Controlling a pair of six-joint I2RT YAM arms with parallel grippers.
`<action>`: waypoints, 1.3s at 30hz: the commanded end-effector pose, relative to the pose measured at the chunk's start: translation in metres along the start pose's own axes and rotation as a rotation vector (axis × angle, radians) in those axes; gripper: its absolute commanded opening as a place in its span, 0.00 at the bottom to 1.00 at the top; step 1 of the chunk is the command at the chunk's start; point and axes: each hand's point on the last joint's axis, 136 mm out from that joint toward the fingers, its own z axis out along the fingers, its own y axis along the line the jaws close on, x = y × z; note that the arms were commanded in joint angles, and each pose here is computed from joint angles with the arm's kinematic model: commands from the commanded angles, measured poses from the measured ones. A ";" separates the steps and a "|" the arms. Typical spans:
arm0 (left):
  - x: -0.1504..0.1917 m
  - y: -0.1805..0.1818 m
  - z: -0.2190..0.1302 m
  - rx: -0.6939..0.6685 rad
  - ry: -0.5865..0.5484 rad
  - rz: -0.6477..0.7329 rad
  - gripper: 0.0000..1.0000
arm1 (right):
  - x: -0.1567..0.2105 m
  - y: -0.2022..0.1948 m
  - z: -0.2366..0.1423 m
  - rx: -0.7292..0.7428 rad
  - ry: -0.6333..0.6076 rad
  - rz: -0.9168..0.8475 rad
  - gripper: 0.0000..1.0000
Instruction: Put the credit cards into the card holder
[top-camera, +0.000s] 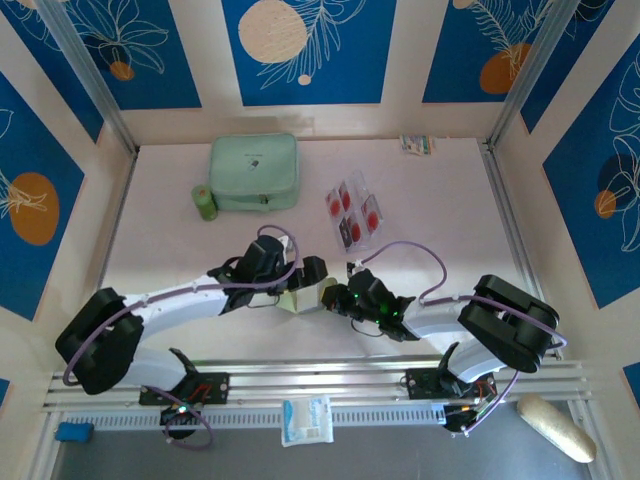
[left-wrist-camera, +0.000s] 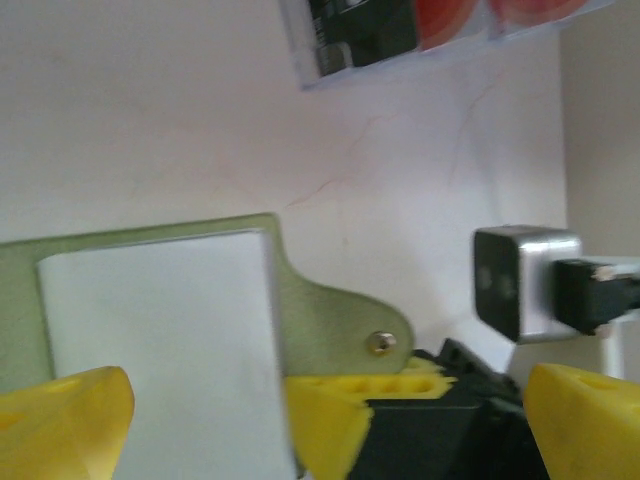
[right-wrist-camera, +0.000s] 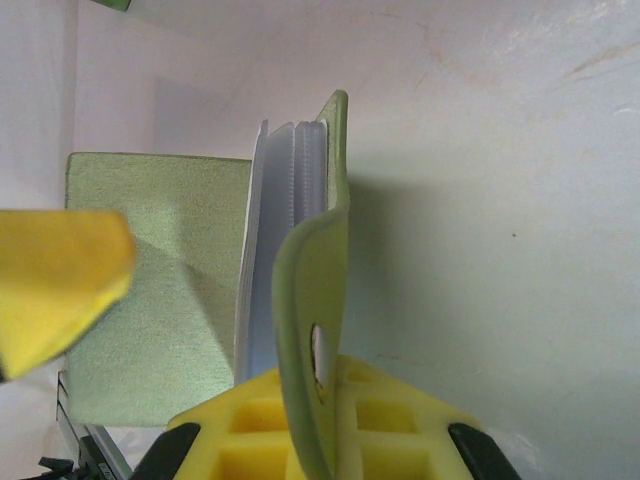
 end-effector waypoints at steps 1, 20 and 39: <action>0.002 0.014 0.005 -0.036 -0.004 0.049 1.00 | -0.004 0.005 0.001 -0.016 -0.031 0.005 0.00; 0.011 0.062 0.019 -0.250 0.054 0.157 1.00 | -0.003 0.002 0.000 -0.012 -0.035 0.016 0.00; 0.007 0.081 -0.001 -0.360 0.030 0.212 1.00 | -0.004 -0.004 -0.001 0.001 -0.042 0.031 0.00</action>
